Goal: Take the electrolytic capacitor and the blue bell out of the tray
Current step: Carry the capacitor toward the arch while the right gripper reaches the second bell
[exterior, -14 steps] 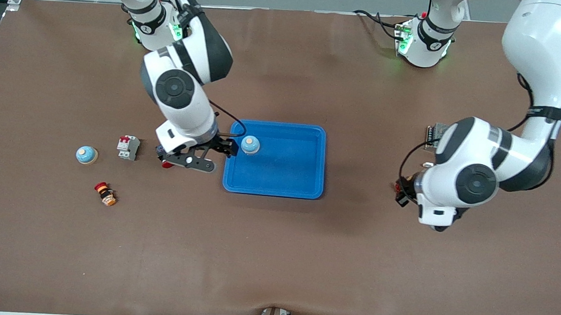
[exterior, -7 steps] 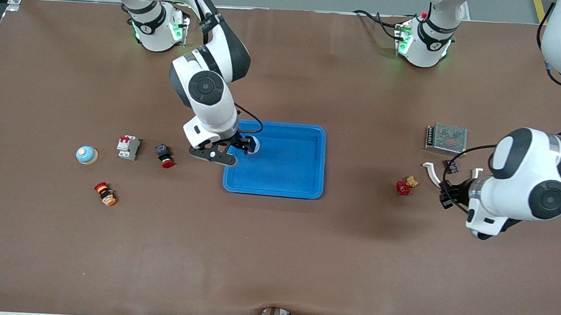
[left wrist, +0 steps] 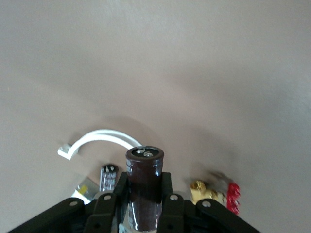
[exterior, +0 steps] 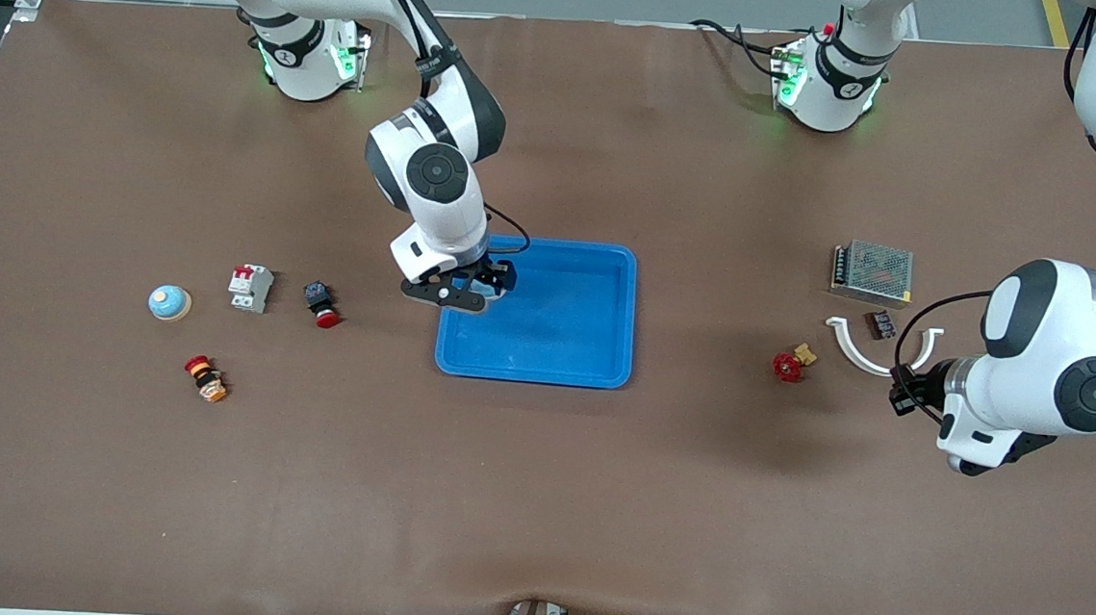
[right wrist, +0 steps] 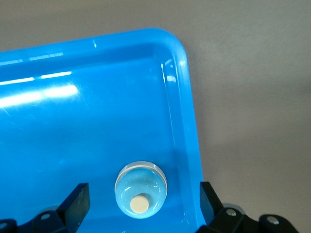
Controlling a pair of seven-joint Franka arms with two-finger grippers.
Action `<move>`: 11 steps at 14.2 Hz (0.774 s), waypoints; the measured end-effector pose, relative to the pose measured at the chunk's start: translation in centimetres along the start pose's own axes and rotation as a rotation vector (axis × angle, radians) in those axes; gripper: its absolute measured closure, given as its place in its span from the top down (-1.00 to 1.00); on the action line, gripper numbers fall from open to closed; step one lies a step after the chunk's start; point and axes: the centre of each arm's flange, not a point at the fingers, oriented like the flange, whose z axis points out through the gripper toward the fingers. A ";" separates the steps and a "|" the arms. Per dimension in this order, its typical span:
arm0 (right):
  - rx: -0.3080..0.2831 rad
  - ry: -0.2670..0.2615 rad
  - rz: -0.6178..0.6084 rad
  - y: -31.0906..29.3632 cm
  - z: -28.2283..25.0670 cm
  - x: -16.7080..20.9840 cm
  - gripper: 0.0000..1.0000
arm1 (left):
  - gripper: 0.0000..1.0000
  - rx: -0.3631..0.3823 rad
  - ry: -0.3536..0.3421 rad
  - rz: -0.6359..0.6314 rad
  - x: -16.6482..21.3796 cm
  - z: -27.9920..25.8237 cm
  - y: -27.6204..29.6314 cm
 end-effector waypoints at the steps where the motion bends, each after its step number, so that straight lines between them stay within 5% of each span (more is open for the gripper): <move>1: 0.002 0.002 -0.006 0.1 0.7 -0.5 1.00 | -0.40 -0.005 0.009 -0.001 0.5 0.6 -0.1; 11: -0.020 0.030 -0.018 -2.1 6.3 -4.7 1.00 | -0.40 -0.087 0.088 -0.015 4.0 7.4 -1.2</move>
